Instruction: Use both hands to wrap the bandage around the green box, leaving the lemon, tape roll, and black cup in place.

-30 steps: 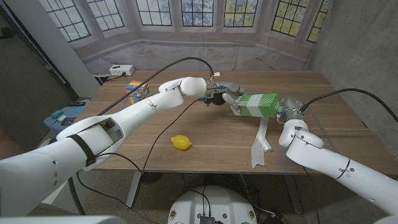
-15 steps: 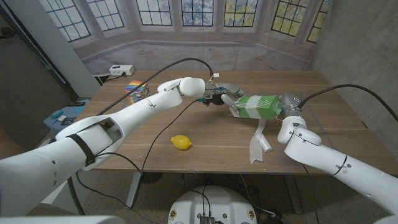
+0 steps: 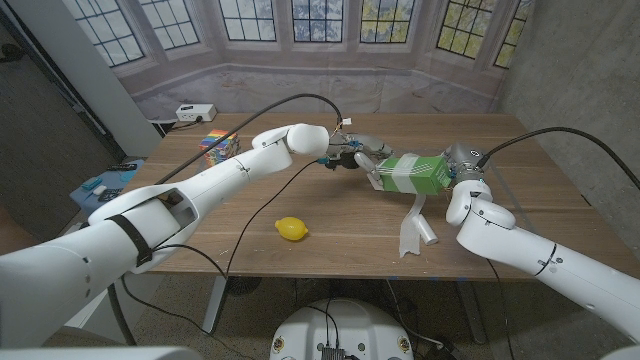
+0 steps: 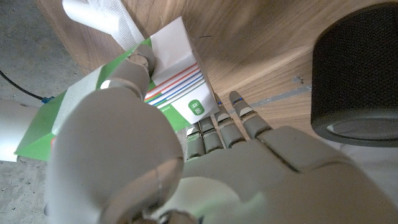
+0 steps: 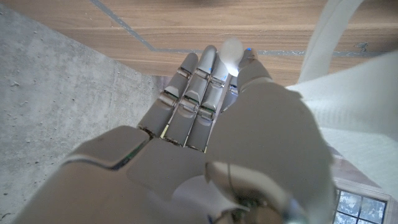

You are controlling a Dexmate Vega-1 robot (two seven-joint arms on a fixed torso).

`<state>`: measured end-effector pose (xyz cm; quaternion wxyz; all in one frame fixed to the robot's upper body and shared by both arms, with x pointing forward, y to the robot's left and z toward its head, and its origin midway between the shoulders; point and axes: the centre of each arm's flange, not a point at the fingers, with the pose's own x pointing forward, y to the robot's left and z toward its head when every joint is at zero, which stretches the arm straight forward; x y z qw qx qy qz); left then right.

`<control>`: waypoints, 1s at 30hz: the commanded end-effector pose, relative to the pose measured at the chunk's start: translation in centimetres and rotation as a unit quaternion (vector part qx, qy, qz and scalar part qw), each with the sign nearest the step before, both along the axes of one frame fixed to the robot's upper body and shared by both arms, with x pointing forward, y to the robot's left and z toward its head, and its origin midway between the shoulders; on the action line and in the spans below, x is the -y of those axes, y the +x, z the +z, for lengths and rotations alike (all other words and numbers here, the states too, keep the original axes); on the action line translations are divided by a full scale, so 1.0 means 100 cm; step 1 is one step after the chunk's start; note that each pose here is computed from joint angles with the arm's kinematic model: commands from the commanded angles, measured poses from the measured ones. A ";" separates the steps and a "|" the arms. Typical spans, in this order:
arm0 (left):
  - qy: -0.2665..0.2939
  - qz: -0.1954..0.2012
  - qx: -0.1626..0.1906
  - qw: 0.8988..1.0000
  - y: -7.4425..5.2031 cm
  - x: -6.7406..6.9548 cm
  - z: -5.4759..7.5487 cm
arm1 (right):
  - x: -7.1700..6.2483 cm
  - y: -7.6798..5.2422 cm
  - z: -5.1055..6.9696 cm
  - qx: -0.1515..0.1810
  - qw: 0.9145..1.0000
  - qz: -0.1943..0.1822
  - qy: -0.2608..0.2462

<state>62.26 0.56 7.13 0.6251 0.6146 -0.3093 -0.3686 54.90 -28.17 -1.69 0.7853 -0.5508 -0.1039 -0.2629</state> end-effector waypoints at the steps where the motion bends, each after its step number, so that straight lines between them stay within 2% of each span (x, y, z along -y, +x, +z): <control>1: 0.009 -0.004 -0.005 1.000 -0.002 0.000 -0.004 | 0.002 0.004 0.015 0.006 1.000 0.006 -0.019; 30: 0.026 -0.015 -0.011 0.999 -0.011 0.008 -0.012 | 0.013 0.006 0.030 0.019 0.999 0.005 -0.040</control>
